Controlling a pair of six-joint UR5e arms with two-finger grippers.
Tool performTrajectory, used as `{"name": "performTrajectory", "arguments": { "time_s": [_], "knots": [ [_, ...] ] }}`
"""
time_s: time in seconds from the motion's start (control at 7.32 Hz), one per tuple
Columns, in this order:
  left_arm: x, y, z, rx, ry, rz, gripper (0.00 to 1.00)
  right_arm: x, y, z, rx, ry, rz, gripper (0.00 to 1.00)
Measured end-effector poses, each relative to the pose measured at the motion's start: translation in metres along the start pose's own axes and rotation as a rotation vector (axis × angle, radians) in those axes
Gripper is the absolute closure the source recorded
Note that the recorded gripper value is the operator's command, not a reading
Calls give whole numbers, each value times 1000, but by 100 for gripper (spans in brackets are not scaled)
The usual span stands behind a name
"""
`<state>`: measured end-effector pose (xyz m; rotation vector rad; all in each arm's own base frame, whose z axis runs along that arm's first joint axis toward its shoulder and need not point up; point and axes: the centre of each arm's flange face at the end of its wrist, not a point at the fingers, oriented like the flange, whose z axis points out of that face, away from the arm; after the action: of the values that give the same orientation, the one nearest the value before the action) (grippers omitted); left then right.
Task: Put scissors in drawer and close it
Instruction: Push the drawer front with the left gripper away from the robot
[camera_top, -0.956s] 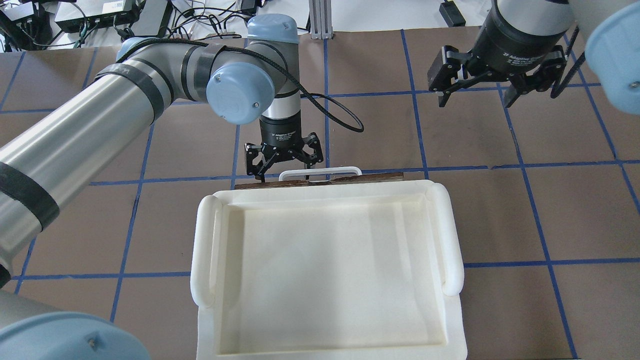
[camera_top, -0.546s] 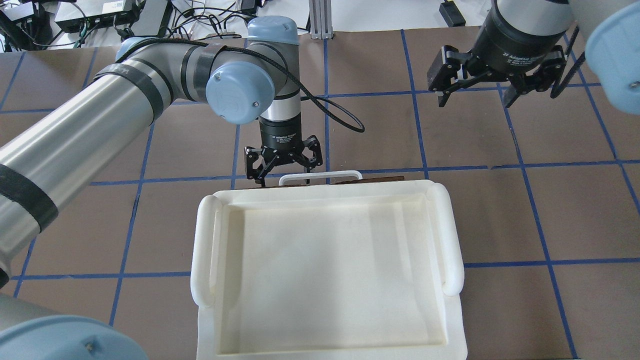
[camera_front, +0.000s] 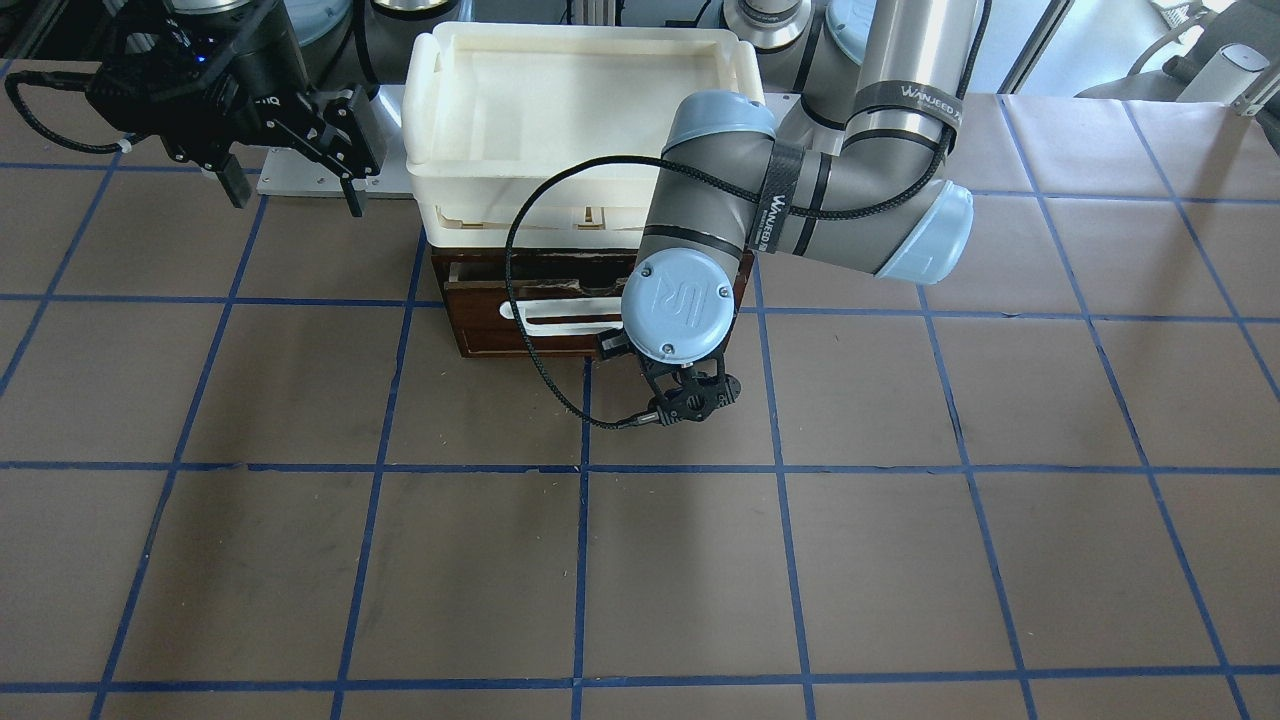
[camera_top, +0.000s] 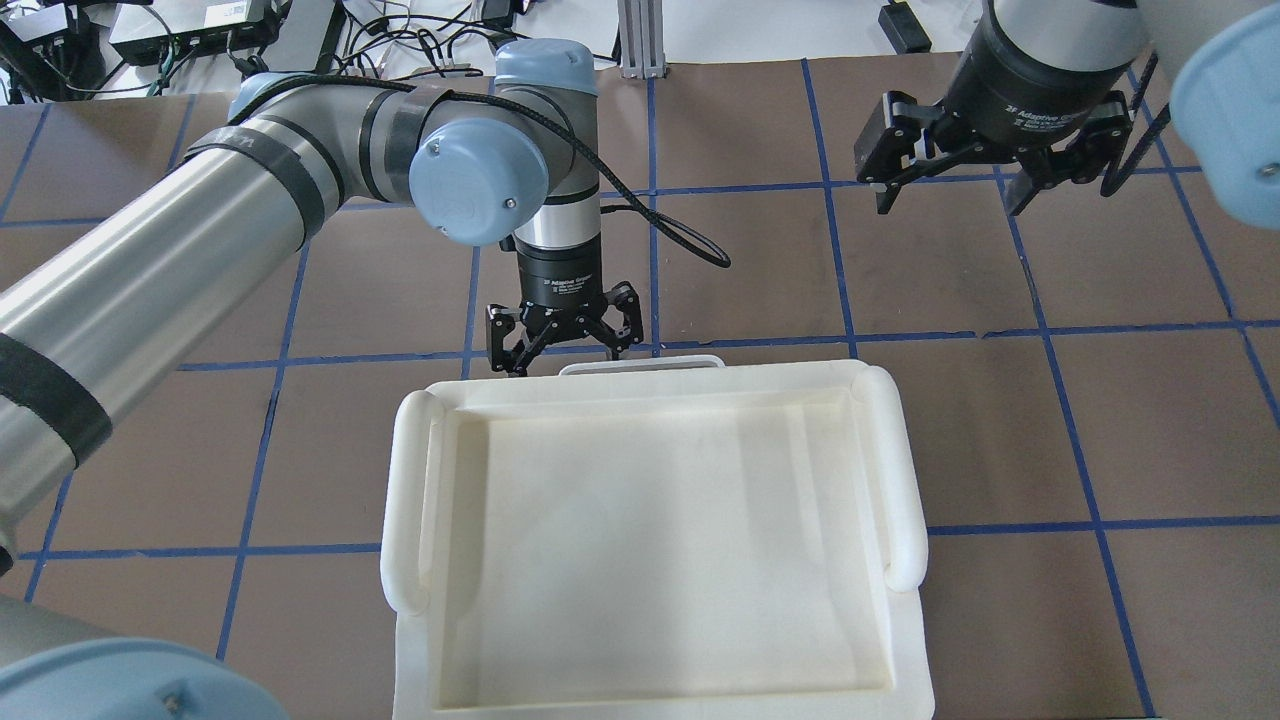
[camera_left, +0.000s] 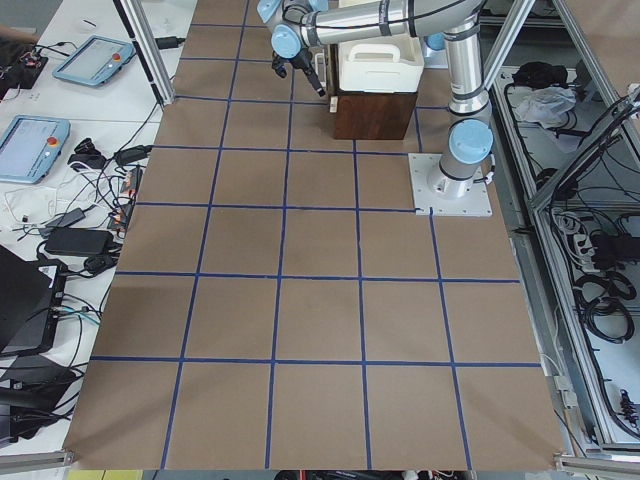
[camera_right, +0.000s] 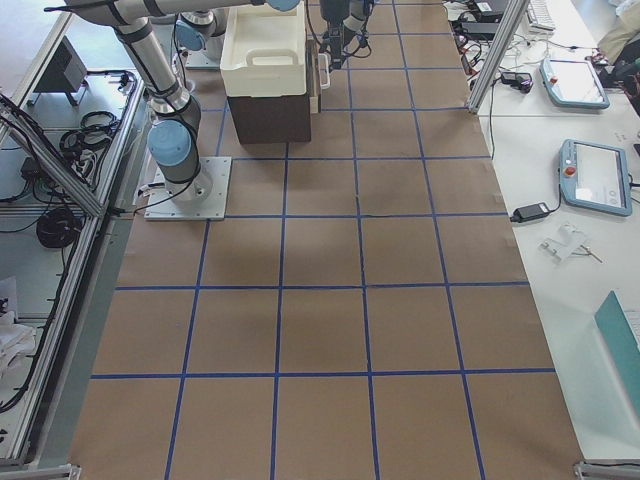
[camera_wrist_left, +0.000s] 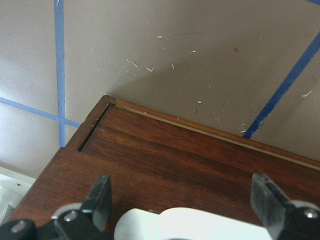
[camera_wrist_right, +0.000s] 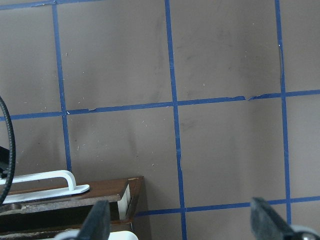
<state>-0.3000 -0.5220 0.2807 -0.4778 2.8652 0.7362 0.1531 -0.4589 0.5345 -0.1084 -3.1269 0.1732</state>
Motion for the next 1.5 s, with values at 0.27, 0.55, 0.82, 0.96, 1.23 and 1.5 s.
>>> {"name": "performTrajectory", "arguments": {
  "time_s": [0.27, 0.55, 0.82, 0.96, 1.23, 1.5],
  "knots": [
    [-2, 3, 1, -16, -10, -3, 0, 0, 0, 0, 0, 0, -1, 0],
    [-3, 4, 5, -27, -16, -8, 0, 0, 0, 0, 0, 0, -1, 0],
    [-3, 6, 7, -36, -18, -30, 0, 0, 0, 0, 0, 0, -1, 0],
    [-3, 7, 8, -39, -21, -35, 0, 0, 0, 0, 0, 0, -1, 0],
    [-2, 11, 8, -44, -29, -34, 0, 0, 0, 0, 0, 0, -4, 0],
    [-4, 16, 6, -48, -33, -33, 0, 0, 0, 0, 0, 0, -5, 0]
  ]
}}
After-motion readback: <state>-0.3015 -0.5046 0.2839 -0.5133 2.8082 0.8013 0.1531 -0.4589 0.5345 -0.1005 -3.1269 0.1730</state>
